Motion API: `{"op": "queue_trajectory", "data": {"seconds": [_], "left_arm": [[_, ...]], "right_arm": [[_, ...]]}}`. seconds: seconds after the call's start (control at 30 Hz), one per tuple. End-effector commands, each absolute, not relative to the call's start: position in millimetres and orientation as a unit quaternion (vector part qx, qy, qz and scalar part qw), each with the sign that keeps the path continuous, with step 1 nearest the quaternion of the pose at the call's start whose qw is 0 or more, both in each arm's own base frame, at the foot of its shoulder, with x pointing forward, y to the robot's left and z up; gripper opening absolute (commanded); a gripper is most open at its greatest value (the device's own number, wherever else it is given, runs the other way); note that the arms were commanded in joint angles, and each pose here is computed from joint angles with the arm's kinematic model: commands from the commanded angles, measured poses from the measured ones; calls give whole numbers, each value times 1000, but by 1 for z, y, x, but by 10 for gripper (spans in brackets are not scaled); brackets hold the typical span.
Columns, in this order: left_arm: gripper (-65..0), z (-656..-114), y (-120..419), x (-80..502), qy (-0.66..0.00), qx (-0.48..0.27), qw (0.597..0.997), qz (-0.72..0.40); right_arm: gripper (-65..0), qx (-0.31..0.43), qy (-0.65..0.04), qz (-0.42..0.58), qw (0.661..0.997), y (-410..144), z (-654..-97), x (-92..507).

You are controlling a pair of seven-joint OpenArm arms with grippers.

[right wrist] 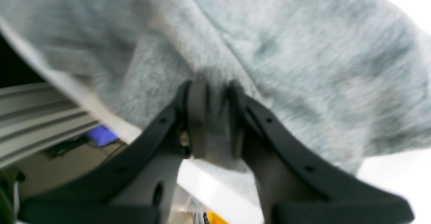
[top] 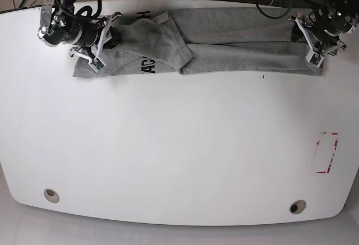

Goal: Layout the t-shirt on the table in an organized manner, then fold the t-shirt properly
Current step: 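Grasp both ends of the folded strip with the grippers and press flat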

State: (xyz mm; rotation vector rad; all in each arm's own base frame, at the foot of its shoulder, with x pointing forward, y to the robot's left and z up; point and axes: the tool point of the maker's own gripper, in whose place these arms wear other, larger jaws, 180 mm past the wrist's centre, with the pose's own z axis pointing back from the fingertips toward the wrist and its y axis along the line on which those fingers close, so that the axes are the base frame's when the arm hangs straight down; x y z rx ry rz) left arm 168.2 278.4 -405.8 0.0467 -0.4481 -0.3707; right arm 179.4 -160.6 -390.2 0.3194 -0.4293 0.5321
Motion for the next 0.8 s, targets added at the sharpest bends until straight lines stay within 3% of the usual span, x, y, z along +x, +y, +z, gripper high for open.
{"op": "queue_trajectory", "data": {"seconds": [0.0, 0.47, 0.77], "left_arm": [[-254, -406, 282, 171, -226, 21, 957, -180], [-254, -425, 265, 219, -228, -15, 953, -196], [-254, -414, 258, 251, -255, -18, 945, -205]], "right_arm": [[-547, 136, -227, 257, 929, -167, -390, 188], [-547, 103, -229, 193, 949, -210, -446, 210], [-549, 94, -246, 167, 950, -239, -451, 227]]}}
